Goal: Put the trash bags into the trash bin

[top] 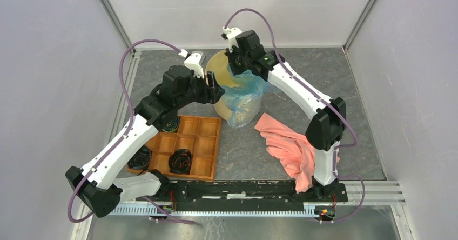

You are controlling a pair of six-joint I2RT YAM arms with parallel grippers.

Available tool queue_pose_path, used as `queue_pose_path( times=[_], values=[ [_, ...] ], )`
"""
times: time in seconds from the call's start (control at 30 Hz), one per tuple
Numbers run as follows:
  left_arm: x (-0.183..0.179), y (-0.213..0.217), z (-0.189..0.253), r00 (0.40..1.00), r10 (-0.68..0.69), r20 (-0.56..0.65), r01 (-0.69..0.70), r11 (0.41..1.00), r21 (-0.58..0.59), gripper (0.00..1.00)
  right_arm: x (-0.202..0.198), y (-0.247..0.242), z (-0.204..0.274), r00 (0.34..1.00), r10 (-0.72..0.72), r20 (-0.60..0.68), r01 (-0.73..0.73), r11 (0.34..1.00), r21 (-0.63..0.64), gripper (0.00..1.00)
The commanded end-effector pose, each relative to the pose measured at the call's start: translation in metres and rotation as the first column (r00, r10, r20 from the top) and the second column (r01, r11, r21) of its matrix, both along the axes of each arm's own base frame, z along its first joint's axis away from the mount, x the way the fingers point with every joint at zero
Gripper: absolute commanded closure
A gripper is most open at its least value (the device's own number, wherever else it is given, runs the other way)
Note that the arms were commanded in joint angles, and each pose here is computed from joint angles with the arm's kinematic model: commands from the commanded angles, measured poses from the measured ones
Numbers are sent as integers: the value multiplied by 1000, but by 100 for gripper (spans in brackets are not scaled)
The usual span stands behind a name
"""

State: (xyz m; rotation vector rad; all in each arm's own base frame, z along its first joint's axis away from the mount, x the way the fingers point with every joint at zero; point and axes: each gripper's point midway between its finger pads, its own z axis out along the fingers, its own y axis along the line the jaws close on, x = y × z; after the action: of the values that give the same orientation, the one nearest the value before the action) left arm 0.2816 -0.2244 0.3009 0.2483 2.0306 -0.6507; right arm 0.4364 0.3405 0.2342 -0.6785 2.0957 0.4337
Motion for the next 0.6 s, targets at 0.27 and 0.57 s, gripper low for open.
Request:
queue_pose_path(
  times=[0.27,0.57],
  values=[
    [60,-45,-16,998,33,-59,-36,998,-43,62,-1,-25,91,975,-133,176,108,984,145,96],
    [78,-34,-7,996,85,-14,-85,995,-42,52,9,-43,106,952,-177,251,159,983,90,72]
  ],
)
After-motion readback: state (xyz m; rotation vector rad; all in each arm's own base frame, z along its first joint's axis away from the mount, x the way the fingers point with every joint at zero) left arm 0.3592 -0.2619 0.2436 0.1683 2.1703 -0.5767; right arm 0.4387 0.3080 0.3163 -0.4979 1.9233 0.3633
